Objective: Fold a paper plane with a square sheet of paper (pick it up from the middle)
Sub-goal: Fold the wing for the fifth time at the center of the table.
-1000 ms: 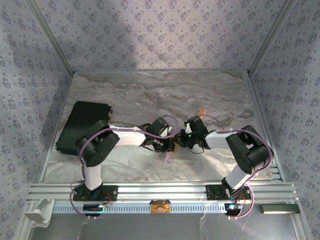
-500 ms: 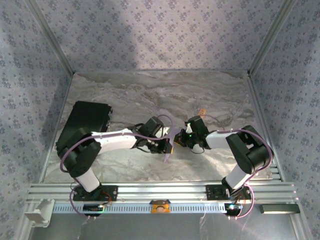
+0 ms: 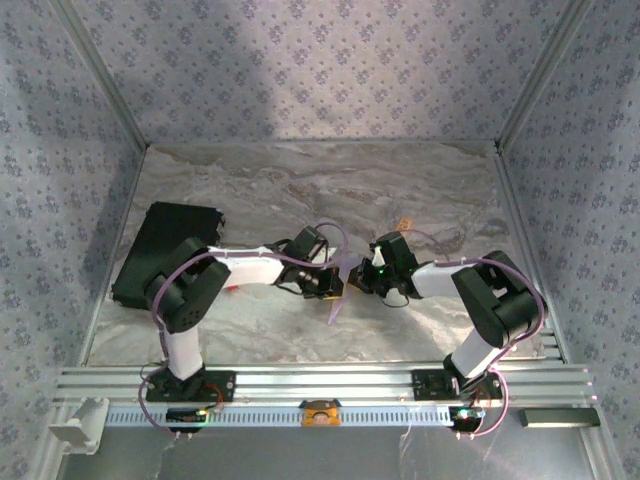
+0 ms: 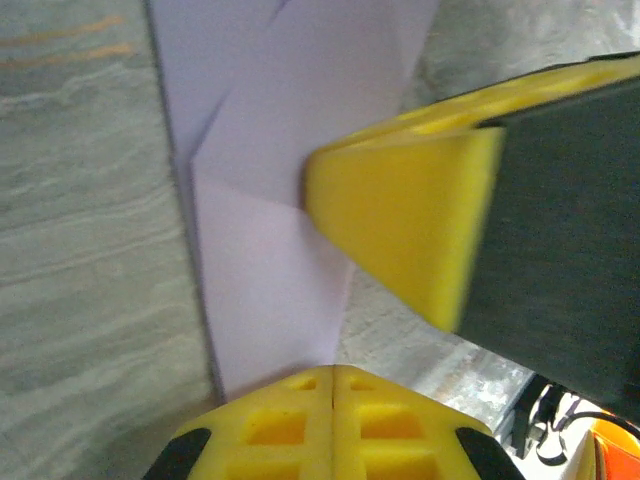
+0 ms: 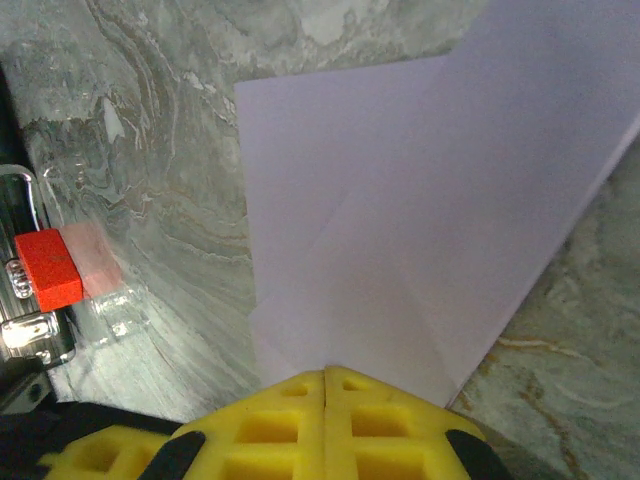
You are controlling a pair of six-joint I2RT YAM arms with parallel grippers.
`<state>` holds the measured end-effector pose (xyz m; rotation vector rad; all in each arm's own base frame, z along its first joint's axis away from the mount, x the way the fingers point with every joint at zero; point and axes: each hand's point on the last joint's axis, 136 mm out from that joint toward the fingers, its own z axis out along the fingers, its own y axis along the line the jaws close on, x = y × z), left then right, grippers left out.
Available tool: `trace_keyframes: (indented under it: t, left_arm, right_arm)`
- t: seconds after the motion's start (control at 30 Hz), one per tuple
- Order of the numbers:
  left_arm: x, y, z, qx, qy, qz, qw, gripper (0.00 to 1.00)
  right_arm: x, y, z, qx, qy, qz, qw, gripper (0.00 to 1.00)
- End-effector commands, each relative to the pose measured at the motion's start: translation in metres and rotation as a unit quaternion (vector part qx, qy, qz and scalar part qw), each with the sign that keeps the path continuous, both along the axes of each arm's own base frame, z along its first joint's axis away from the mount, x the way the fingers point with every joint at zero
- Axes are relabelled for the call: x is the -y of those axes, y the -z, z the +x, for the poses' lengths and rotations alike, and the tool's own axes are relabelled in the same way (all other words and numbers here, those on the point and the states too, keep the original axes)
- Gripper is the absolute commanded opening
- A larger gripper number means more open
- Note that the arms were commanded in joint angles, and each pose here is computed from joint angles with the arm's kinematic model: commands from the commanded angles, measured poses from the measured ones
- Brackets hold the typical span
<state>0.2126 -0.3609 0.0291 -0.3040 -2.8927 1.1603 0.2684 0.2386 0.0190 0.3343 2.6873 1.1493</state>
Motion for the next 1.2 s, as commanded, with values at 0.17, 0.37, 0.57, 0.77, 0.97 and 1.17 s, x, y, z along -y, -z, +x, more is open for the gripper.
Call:
trace_keyframes:
  t: [0.17,0.37,0.57,0.77,0.97,1.17]
  left_arm:
    - [-0.017,0.034,-0.017,-0.031,-0.015,0.029,0.999,0.00]
    - [-0.020,0.038,-0.018,-0.031,-0.022,0.038,0.999,0.00]
    - [-0.021,0.040,-0.018,-0.037,-0.026,0.042,0.998,0.00]
    - [-0.021,0.041,-0.018,-0.040,-0.030,0.043,0.998,0.00]
    - [-0.023,0.042,-0.020,-0.042,-0.028,0.045,0.998,0.00]
    - [-0.021,0.046,-0.022,-0.050,-0.027,0.044,0.997,0.00]
  right_arm:
    - [0.013,0.002,-0.004,0.005,-0.006,-0.039,0.999,0.06]
    - [0.020,-0.022,0.007,0.043,-0.009,-0.060,0.997,0.08]
    - [0.007,-0.035,0.014,0.055,-0.050,-0.039,0.996,0.11]
    - [0.004,-0.013,0.010,0.019,-0.088,-0.062,0.994,0.11]
    - [0.032,0.001,0.026,0.012,-0.063,-0.066,0.996,0.12]
    - [0.058,-0.003,0.056,0.019,-0.019,-0.038,0.999,0.13]
